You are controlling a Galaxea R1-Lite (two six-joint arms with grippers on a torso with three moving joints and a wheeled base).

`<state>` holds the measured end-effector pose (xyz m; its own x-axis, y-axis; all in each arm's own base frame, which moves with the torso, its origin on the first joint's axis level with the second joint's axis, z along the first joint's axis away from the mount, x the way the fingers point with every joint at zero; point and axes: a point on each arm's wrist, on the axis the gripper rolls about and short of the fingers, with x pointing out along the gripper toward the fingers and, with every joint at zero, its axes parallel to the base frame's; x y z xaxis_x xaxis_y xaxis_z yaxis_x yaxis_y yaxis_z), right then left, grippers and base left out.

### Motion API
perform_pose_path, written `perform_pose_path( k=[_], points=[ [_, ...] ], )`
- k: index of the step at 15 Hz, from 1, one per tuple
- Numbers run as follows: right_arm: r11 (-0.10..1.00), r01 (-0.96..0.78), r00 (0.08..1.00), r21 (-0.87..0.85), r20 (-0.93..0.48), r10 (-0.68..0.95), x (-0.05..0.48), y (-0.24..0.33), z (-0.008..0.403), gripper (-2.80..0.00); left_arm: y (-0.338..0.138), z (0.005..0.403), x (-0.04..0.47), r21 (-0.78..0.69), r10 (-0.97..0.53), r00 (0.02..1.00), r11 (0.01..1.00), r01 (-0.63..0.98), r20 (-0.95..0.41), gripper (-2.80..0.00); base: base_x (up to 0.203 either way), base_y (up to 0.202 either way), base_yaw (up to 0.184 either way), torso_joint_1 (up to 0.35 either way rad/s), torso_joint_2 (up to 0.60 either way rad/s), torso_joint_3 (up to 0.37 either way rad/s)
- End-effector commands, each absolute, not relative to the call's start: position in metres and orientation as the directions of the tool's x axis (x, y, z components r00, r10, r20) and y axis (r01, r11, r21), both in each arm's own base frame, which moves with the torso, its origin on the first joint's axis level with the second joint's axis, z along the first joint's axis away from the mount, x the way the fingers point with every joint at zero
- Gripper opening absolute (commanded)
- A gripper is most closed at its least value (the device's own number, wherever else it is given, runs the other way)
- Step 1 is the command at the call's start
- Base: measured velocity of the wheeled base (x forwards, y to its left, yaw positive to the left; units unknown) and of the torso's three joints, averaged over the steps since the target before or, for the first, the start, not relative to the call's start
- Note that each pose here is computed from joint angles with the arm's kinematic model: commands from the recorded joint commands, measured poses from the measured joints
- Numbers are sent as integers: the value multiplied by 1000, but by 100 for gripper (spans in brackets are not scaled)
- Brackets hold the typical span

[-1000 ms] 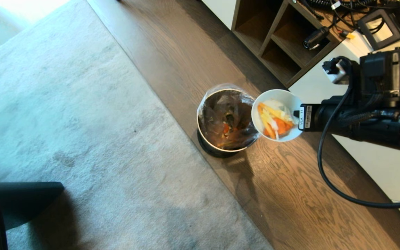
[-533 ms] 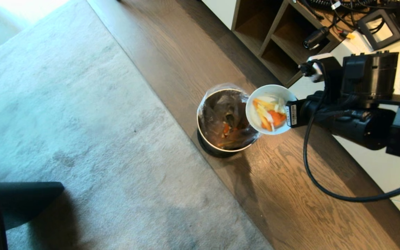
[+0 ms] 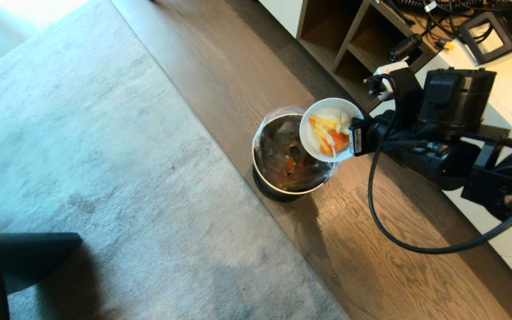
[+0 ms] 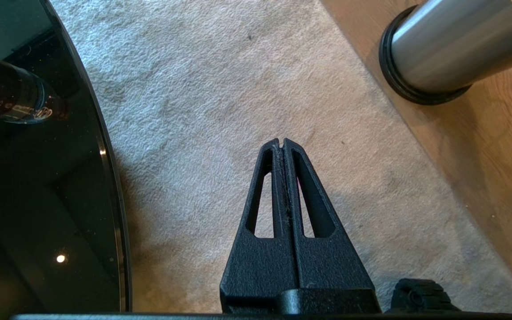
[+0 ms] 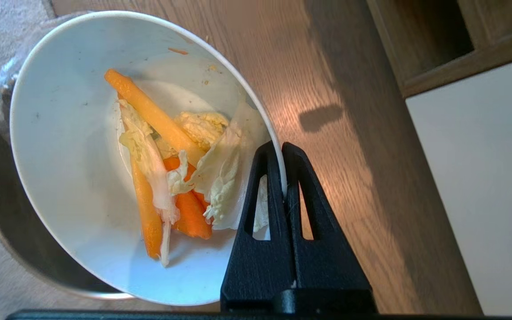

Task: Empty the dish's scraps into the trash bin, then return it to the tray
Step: Pour the leftover food from the bowl into the trash can

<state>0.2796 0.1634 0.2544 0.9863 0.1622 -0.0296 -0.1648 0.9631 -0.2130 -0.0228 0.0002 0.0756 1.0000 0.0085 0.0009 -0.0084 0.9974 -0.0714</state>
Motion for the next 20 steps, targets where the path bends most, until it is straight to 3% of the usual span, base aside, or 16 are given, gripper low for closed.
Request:
perform_pose_path(
  k=[1, 10, 20],
  points=[
    [959, -161, 986, -231, 11, 168, 283, 168, 251, -280, 0, 76, -23, -72, 9, 1000, 997, -9, 2, -280, 0, 0, 0, 0, 0, 0],
    [876, -54, 955, -478, 233, 185, 285, 180, 221, -280, 0, 76, -23, -72, 9, 1000, 997, -9, 2, -280, 0, 0, 0, 0, 0, 0],
    [762, 40, 916, -646, 328, 230, 269, 196, 203, -280, 0, 76, -23, -72, 9, 1000, 997, -9, 2, -280, 0, 0, 0, 0, 0, 0]
  ],
)
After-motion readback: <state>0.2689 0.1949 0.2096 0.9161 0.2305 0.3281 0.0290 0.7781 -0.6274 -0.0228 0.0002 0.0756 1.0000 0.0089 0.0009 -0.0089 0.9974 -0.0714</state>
